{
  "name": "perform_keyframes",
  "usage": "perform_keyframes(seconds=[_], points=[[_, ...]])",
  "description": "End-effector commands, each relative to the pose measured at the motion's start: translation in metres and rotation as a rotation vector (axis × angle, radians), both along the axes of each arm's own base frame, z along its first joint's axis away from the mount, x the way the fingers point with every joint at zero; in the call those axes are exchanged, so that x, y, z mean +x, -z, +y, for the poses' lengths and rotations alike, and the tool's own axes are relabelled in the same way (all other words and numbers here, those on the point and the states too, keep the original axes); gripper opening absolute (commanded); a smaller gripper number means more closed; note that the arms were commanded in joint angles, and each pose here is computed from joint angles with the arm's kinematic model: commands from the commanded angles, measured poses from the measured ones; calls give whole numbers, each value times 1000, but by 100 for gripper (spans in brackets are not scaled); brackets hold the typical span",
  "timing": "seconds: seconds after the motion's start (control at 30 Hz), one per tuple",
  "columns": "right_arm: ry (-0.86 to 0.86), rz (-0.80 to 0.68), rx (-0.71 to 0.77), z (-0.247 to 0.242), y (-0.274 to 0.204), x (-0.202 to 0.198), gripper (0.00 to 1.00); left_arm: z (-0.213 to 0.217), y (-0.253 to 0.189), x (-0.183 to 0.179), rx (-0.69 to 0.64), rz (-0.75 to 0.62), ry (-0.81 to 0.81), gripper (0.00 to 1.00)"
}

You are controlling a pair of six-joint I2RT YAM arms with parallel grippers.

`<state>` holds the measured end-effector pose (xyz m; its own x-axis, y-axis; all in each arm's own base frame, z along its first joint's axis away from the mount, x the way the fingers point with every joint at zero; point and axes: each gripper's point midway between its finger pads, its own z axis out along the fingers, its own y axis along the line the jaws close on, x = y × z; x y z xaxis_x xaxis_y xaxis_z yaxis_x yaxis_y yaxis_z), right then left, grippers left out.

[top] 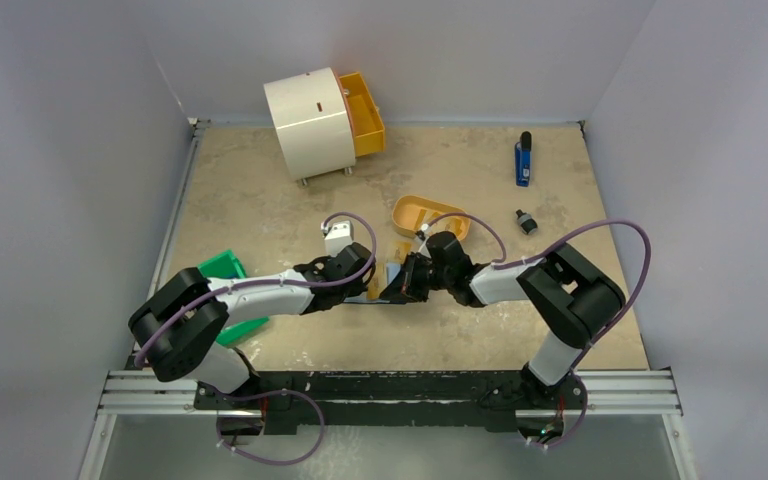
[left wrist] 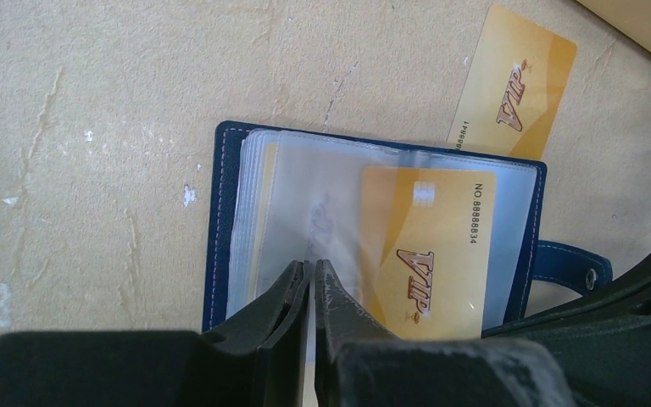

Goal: Put the credit cards into the card holder
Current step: Insert the credit card into the card holder.

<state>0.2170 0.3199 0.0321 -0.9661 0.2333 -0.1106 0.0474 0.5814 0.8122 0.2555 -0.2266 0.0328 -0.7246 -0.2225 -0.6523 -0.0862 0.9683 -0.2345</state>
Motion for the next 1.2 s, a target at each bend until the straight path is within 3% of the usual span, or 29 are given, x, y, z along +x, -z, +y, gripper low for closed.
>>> perform_keyframes(seconds=[0.0,0.27,0.87,1.17], points=[[50,5,-37,-8,9,6,0,10,9,-10,29,38,4,6],[66,5,-35,-11,10,9,0,9,10,-9,31,40,6,6],[-90,-51,57,19,-5,6,0,1,5,-7,3,41,10,8],[-93,-39,28,18,0,6,0,12,-25,1,-11,-1,-20,16]])
